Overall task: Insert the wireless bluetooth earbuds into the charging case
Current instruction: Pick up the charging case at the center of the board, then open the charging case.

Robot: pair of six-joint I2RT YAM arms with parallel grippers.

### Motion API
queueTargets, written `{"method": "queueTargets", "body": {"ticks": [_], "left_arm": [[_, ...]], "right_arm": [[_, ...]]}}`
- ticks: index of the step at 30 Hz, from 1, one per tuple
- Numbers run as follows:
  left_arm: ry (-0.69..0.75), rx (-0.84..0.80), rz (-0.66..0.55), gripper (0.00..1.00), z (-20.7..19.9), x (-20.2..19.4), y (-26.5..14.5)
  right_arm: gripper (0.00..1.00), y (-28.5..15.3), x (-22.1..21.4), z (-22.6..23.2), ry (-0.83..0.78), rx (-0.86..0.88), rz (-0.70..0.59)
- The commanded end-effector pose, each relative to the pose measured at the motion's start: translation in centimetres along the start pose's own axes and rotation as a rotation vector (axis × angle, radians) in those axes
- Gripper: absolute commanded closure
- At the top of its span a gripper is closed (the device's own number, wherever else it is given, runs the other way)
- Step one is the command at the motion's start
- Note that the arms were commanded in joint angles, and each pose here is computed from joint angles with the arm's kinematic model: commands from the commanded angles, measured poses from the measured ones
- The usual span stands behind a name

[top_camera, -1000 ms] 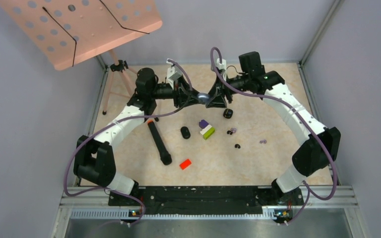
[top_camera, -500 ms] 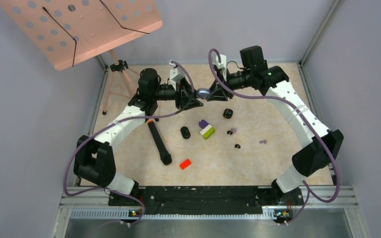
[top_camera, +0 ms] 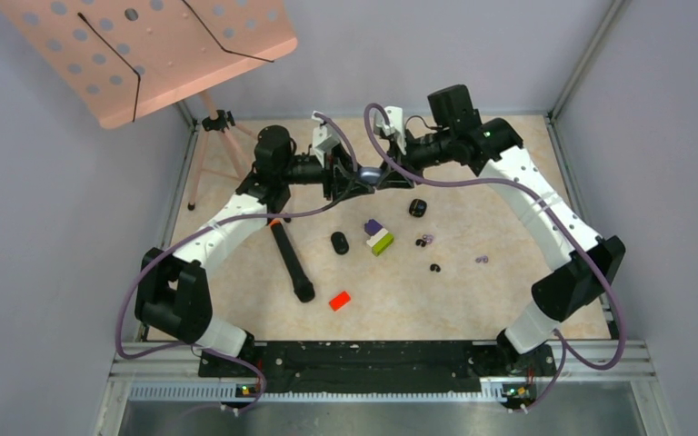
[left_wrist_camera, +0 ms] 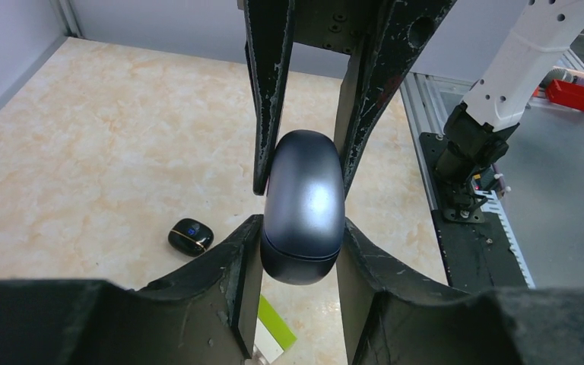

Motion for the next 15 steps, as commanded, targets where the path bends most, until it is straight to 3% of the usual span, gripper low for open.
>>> {"method": "queueTargets", "body": {"ticks": [1,4,10,12,15], "left_arm": [[0.069,-0.013,-0.024,0.55,-0.51,0.83,-0.02],[0.071,-0.014,-0.026,0.58,-0.49,0.69,-0.01],[0.079,-0.017,-0.030,0.77,-0.30,0.59,0.06],[0.079,-0.019,-0.034,0.85,-0.30,0.65,0.12],[0.079,-0.019,-0.038,0.95,-0.19,0.54,0.17]], "right_arm": [[0.94,-0.24,1.79,-0.47,-0.028,-0.014,-0.021],[0.94,-0.26,1.75,-0.62,-0.017,-0.013,-0.009],[0.94,-0.06,1.70,-0.66,0.013,-0.007,-0.008],[0.86,0.08,1.54,-0.68,0.027,-0.006,-0.004],[0.67,0.36,1.35,-0.59,0.063,0.001,-0.002]]}}
Point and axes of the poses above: each gripper's point midway between its finger pads, its own y axis out along the fingers, its own z axis along the line the jaws close on, x = y × z, the point moved 3 cm from there along -y, back along the fingers, and after that the axes turned 7 degrees about -y, right-handed, at the moved point
